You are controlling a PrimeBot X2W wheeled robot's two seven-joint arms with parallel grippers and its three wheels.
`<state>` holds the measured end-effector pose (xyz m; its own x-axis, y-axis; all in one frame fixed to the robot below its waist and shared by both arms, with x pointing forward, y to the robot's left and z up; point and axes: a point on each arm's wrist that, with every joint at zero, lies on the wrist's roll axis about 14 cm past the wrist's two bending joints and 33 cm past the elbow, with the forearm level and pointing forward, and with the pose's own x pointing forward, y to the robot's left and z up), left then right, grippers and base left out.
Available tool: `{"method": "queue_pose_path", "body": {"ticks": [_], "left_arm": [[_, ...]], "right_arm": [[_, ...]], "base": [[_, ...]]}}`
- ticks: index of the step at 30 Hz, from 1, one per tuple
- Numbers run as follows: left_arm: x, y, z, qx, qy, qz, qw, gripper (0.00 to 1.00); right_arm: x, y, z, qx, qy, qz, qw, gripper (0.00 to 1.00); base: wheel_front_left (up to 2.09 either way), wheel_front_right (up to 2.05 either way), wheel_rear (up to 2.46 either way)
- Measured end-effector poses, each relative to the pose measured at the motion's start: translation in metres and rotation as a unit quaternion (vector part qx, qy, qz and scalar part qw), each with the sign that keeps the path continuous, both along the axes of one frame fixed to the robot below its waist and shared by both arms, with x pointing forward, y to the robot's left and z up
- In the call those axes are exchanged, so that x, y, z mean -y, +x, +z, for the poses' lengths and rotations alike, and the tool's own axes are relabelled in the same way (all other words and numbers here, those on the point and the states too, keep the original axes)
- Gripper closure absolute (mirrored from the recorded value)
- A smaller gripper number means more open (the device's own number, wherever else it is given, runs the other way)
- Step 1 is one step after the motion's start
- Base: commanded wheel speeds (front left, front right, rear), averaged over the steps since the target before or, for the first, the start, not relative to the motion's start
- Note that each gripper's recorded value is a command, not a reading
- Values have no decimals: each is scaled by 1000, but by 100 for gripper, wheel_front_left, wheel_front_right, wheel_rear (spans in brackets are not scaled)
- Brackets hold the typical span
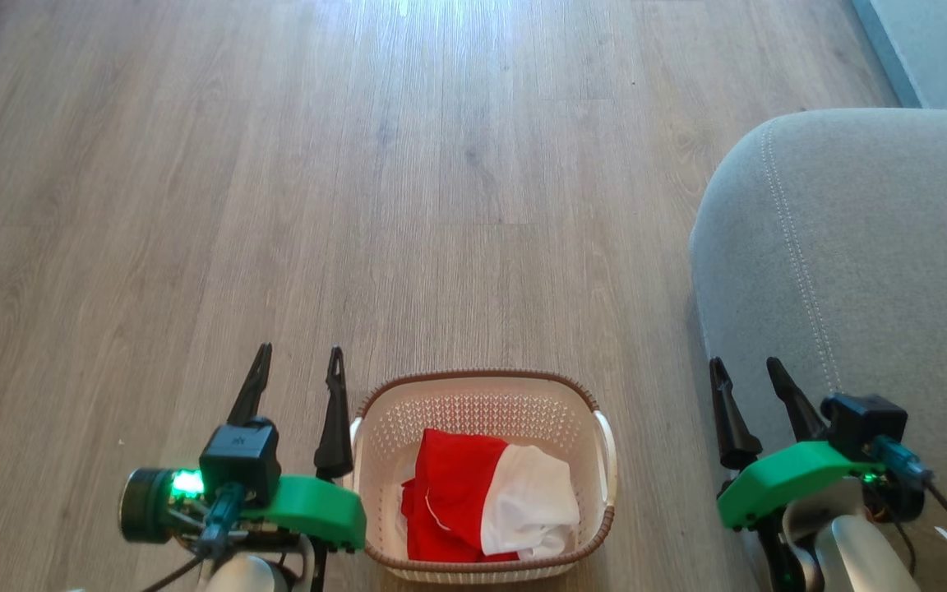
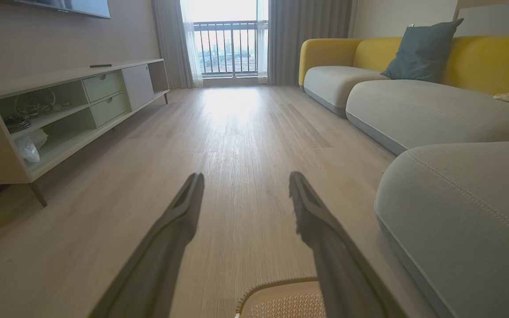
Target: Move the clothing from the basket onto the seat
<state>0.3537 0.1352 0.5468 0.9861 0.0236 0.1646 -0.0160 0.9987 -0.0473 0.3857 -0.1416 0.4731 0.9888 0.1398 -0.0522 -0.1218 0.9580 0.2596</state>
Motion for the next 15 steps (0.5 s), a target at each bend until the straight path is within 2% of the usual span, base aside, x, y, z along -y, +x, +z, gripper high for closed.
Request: {"method": "queue_pose_path", "body": {"ticks": [10,15], "left_arm": [[9,1,5,24,31,-17,999,0],[15,-4,-15,-6,20,-42,999,0]], "right_arm": [[-7,6,11,28,-45,17,998,0],[-8,5,10,29,-55,21,998,0]], "base": [[0,0,0],[0,0,0]]}}
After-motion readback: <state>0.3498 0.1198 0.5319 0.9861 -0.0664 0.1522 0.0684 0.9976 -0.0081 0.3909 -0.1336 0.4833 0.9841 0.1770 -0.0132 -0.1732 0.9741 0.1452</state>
